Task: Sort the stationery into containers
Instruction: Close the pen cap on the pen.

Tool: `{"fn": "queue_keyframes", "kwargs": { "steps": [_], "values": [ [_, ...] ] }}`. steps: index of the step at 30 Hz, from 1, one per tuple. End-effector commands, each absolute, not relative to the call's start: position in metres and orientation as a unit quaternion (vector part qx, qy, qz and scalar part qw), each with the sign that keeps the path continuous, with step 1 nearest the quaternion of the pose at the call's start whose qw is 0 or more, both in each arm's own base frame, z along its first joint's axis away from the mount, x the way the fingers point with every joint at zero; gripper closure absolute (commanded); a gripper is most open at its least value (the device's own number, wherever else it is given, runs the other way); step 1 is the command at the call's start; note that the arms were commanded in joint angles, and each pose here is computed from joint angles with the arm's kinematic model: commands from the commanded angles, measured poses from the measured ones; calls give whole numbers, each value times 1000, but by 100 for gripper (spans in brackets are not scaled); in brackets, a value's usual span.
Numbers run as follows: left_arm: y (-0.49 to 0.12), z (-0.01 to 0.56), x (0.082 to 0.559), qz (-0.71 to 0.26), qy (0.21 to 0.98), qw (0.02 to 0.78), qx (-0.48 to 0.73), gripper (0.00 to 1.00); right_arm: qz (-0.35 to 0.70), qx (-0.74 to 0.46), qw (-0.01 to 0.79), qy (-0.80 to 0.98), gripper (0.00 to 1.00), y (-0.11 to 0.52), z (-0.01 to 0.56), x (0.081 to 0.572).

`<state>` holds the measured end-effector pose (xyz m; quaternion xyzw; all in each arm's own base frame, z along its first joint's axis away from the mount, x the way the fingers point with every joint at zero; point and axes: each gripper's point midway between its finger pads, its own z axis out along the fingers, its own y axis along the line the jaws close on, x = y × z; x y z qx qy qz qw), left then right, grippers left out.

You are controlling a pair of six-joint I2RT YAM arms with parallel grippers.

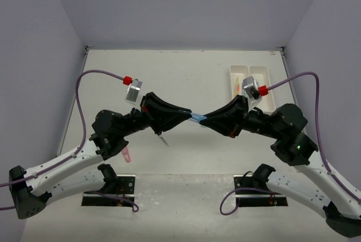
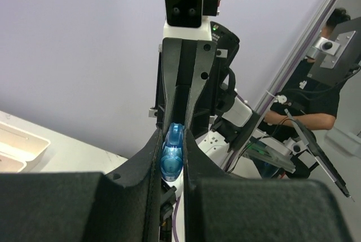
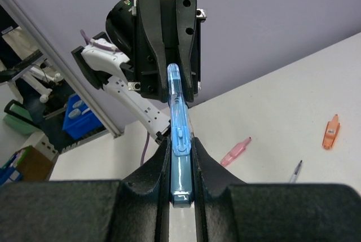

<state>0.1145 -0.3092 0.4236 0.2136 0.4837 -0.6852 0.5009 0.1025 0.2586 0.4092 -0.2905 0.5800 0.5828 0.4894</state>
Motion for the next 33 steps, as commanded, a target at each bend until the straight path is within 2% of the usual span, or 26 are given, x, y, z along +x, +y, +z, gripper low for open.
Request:
{"fn": "queue_keyframes", "kwargs": {
  "steps": [1, 17, 21, 24, 25, 28, 29, 30, 33],
  "values": [
    [-316, 422, 114, -685, 479, 500, 227, 100, 618, -309, 500, 521, 100, 265, 441, 91],
    [-346, 383, 105, -697, 500, 453, 244, 100, 638, -315, 507, 486, 100, 310, 493, 114],
    [-343, 382, 107, -685, 507, 464, 242, 100, 621, -306, 506, 515, 100, 316, 471, 127],
    [-334, 384, 128, -634, 555, 495, 216, 100, 605, -292, 500, 546, 100, 317, 435, 137],
    [-329, 392, 135, -615, 562, 513, 206, 88, 601, -286, 499, 556, 100, 315, 424, 138],
    [-310, 400, 160, -552, 601, 554, 162, 24, 585, -270, 492, 586, 100, 312, 393, 145],
    [-301, 406, 169, -532, 612, 568, 140, 8, 577, -261, 495, 595, 100, 310, 384, 149],
    [-291, 412, 178, -510, 622, 582, 118, 0, 568, -253, 498, 604, 100, 307, 376, 154],
    [-265, 422, 200, -451, 650, 609, 57, 0, 547, -239, 504, 624, 100, 300, 358, 164]
  ]
}}
